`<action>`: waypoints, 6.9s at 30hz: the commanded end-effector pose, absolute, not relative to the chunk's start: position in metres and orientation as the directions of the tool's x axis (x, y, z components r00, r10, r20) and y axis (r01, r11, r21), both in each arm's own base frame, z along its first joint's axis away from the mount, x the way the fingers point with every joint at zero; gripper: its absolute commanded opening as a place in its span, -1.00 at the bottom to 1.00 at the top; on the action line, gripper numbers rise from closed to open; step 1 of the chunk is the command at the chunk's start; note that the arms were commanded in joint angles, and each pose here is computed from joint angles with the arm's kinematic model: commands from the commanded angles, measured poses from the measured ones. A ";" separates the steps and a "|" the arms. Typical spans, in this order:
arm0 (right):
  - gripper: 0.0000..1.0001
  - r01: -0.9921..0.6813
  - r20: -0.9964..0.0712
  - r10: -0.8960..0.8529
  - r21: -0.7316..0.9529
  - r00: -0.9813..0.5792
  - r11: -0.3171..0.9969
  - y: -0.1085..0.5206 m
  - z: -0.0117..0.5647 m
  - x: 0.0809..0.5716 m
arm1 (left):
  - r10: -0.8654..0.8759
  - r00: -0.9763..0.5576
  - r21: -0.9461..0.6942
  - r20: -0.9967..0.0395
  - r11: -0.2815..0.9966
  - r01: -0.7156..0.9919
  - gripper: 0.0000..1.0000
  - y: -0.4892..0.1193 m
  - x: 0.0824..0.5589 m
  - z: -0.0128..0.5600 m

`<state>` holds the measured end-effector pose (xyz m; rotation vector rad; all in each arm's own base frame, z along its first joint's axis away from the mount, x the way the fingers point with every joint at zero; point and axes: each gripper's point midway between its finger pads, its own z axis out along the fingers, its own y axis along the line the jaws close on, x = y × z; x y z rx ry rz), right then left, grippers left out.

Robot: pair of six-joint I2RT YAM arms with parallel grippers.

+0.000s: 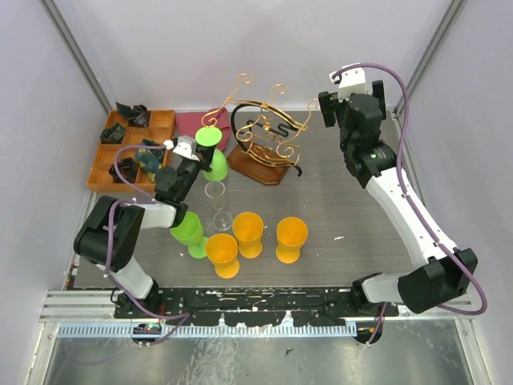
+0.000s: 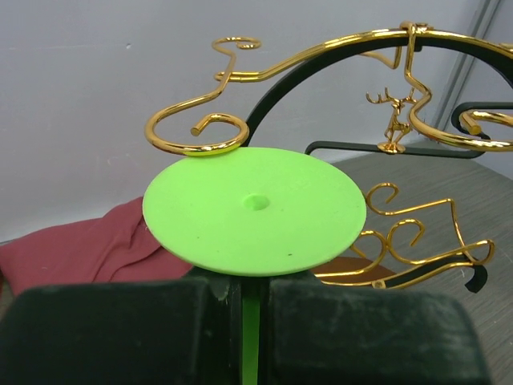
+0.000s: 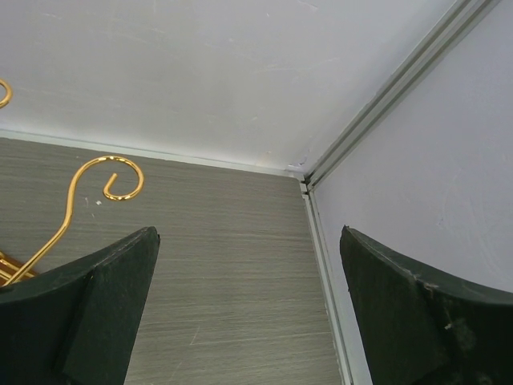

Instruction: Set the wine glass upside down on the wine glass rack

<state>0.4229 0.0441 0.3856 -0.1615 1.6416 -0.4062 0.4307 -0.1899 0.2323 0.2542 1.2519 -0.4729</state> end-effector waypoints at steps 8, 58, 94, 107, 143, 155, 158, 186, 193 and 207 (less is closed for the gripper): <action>1.00 0.153 -0.957 -0.281 -0.288 -0.065 0.945 0.047 0.395 0.428 | -0.156 0.267 0.010 -0.951 0.847 0.531 -1.00 -0.196 0.405 0.247; 1.00 0.159 -0.941 -0.320 -0.334 -0.109 0.929 0.042 0.380 0.436 | -0.196 0.341 -0.099 -0.920 0.955 0.280 -0.17 -0.179 0.496 0.254; 1.00 0.151 -0.936 -0.323 -0.342 -0.136 0.927 0.041 0.369 0.434 | -0.173 0.381 -0.138 -0.908 0.983 0.118 -0.48 -0.127 0.481 0.258; 1.00 0.150 -0.939 -0.313 -0.333 -0.144 0.931 0.040 0.363 0.431 | -0.183 0.358 -0.103 -0.915 0.968 0.231 -0.61 -0.143 0.463 0.255; 1.00 0.127 -0.962 -0.253 -0.265 -0.101 0.956 0.048 0.408 0.428 | -0.157 0.321 -0.032 -0.934 0.932 0.360 0.73 -0.175 0.439 0.269; 1.00 0.038 -0.976 -0.170 -0.177 -0.137 0.983 0.076 0.420 0.457 | -0.138 0.285 -0.021 -0.949 0.925 0.379 0.99 -0.172 0.420 0.292; 1.00 0.003 -0.975 -0.164 -0.166 -0.149 0.986 0.085 0.412 0.464 | -0.121 0.278 -0.011 -0.953 0.930 0.368 0.97 -0.168 0.415 0.300; 1.00 -0.079 -0.868 -0.146 -0.123 -0.475 0.989 0.104 0.313 0.521 | 0.053 0.226 0.115 -0.973 0.955 0.272 0.96 -0.131 0.375 0.360; 1.00 -0.076 -0.832 -0.144 -0.123 -0.535 0.990 0.097 0.298 0.500 | 0.058 0.216 0.121 -0.975 0.949 0.292 0.96 -0.135 0.374 0.361; 1.00 -0.060 -0.782 -0.132 -0.120 -0.610 0.991 0.078 0.291 0.431 | 0.084 0.211 0.152 -0.974 0.931 0.331 0.96 -0.141 0.372 0.360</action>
